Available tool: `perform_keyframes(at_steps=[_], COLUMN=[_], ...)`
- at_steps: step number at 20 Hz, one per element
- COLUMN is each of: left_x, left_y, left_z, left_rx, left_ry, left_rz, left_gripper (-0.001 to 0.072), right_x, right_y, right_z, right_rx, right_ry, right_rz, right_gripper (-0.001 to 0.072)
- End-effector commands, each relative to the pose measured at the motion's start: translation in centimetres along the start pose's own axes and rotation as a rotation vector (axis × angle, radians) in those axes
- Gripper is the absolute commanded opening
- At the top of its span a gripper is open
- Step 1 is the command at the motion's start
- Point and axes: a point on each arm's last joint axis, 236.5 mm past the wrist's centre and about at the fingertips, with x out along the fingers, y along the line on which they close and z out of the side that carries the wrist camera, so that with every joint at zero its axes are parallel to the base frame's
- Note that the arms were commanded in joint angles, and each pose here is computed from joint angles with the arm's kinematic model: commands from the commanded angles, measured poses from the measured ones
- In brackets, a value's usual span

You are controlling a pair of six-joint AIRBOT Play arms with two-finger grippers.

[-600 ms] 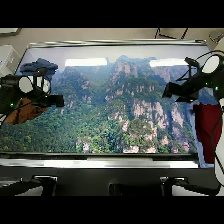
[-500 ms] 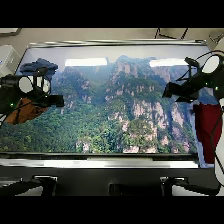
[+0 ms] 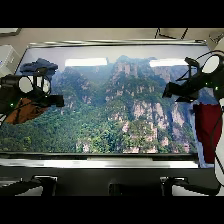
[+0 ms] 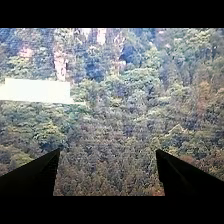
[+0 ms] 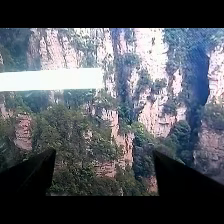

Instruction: Fold the clothes and pants, and hang the long-sleeved shirts on hangers.

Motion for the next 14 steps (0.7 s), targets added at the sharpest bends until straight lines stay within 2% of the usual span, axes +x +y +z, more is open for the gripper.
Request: perform_keyframes(at_steps=[1,5,10,12,14], left_x=[0.0,-0.2,-0.2,-1.4,-3.8], left_y=[0.0,-0.4,-0.8,4.2,11.6], left_z=[0.0,2.4,2.5,3.5,4.2], left_rx=[-0.001,-0.01,-0.015,0.01,-0.081], left_ry=[-0.001,-0.104,-0.105,-0.131,-0.135], left_rz=[-0.001,-0.017,-0.035,0.14,0.288], left_gripper=[0.0705,0.0705,0.0707,0.0712,0.0713], right_x=[0.0,0.0,-0.3,-0.3,-0.3], right_y=[-0.1,0.0,0.2,0.0,-0.2], right_z=[0.4,0.7,3.9,4.3,4.1], right_rx=[-0.007,-0.007,-0.007,-0.01,-0.027], right_ry=[-0.018,-0.031,-0.164,-0.183,-0.173], right_rz=[-0.004,-0.003,0.008,0.0,-0.012], right_gripper=[0.067,0.0671,0.0672,0.069,0.0685])
